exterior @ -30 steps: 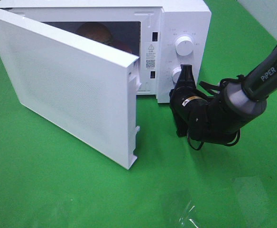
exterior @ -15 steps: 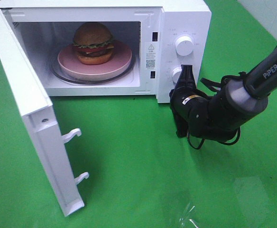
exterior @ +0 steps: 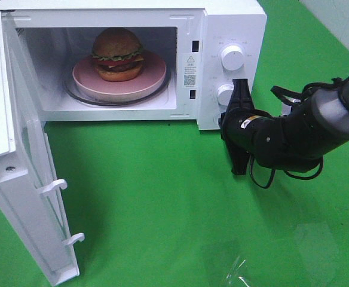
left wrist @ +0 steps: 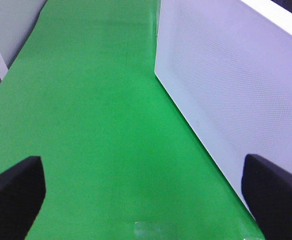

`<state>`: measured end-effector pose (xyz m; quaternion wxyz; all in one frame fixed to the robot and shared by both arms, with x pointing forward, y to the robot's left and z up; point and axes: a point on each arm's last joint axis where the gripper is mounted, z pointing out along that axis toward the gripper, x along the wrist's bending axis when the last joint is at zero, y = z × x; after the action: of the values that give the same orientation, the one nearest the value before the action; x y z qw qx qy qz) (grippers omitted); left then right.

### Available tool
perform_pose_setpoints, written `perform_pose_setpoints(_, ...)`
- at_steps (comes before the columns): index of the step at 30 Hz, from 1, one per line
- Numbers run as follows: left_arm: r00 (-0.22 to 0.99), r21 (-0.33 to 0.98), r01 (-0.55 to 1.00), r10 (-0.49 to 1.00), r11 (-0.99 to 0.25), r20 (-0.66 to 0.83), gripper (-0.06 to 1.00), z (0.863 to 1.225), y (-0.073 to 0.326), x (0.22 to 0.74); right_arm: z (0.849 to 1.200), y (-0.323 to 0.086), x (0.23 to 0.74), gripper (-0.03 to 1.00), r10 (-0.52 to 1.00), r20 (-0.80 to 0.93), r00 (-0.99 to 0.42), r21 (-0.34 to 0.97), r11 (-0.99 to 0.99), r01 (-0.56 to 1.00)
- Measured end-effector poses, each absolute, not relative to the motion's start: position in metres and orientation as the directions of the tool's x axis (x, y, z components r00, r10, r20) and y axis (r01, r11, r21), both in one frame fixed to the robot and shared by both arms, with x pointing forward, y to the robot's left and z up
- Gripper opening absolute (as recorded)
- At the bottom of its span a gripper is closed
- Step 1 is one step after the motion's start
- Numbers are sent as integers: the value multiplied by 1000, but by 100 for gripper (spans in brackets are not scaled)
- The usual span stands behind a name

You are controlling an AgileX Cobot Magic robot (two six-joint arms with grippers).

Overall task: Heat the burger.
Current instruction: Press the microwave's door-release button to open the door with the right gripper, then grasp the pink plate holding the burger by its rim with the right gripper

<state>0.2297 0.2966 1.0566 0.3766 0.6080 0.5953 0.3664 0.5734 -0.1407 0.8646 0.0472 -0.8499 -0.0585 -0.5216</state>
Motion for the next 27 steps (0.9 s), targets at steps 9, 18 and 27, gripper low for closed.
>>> perform_pose_setpoints(9,23,894,448,1000,-8,-3,99,1057,297,230,877,-144,551,3,216,852,478,69,-950,306)
perform_pose_setpoints(18,23,894,448,1000,-8,-3,99,1057,297,230,907,-141,536,3,514,763,392,260,-800,541)
perform_pose_setpoints(27,23,894,448,1000,-8,-3,99,1057,297,230,928,-143,521,3,803,570,175,479,-498,723)
